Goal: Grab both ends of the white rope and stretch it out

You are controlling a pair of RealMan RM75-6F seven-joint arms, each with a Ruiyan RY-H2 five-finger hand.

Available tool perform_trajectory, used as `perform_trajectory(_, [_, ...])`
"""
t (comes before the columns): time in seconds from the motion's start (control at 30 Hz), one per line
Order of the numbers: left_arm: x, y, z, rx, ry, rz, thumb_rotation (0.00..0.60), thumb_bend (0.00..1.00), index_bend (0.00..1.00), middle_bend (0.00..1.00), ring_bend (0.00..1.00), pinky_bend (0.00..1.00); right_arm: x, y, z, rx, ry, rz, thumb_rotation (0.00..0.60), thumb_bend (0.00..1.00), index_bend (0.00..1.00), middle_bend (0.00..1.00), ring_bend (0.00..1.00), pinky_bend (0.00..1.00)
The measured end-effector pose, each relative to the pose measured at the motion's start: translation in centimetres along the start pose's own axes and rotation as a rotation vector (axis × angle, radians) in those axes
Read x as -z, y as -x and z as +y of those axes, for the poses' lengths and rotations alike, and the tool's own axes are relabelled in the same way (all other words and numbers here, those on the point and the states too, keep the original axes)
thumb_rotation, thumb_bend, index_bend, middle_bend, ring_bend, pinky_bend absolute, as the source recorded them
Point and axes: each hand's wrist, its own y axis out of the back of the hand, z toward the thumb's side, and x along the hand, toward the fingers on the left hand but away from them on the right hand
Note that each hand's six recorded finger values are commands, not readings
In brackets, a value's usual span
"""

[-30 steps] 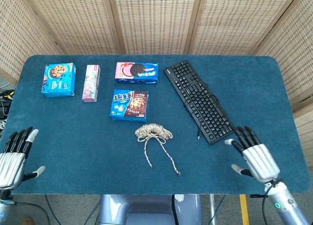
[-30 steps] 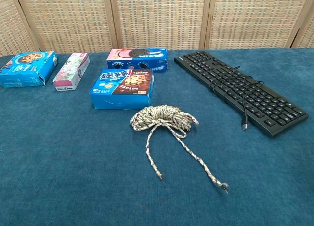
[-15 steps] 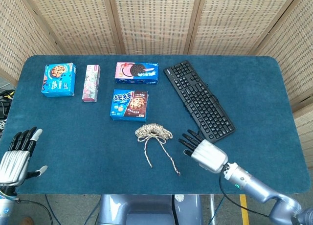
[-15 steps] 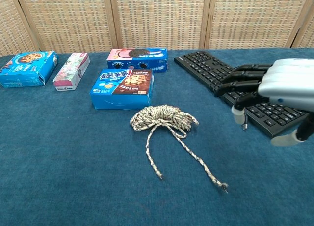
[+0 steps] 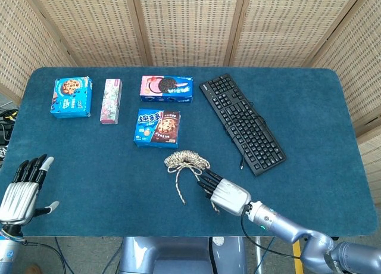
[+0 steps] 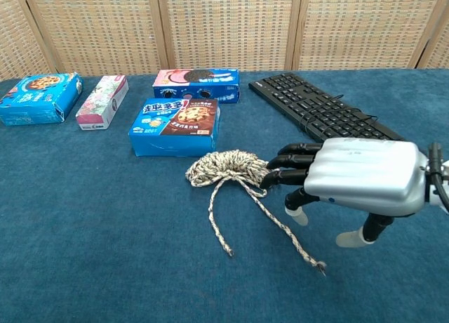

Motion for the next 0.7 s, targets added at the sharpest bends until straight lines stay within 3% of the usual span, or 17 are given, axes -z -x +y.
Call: perform_trajectory(0.7, [0.1, -0.1, -0.1, 0.008, 0.005, -0.001, 0.6, 0.0, 0.0, 0.0, 0.0, 0.0, -2.6, 1.8, -1.9, -0.07, -0.061, 0.052, 0.6, 0.22, 0.47, 0.1, 0.0, 0.0])
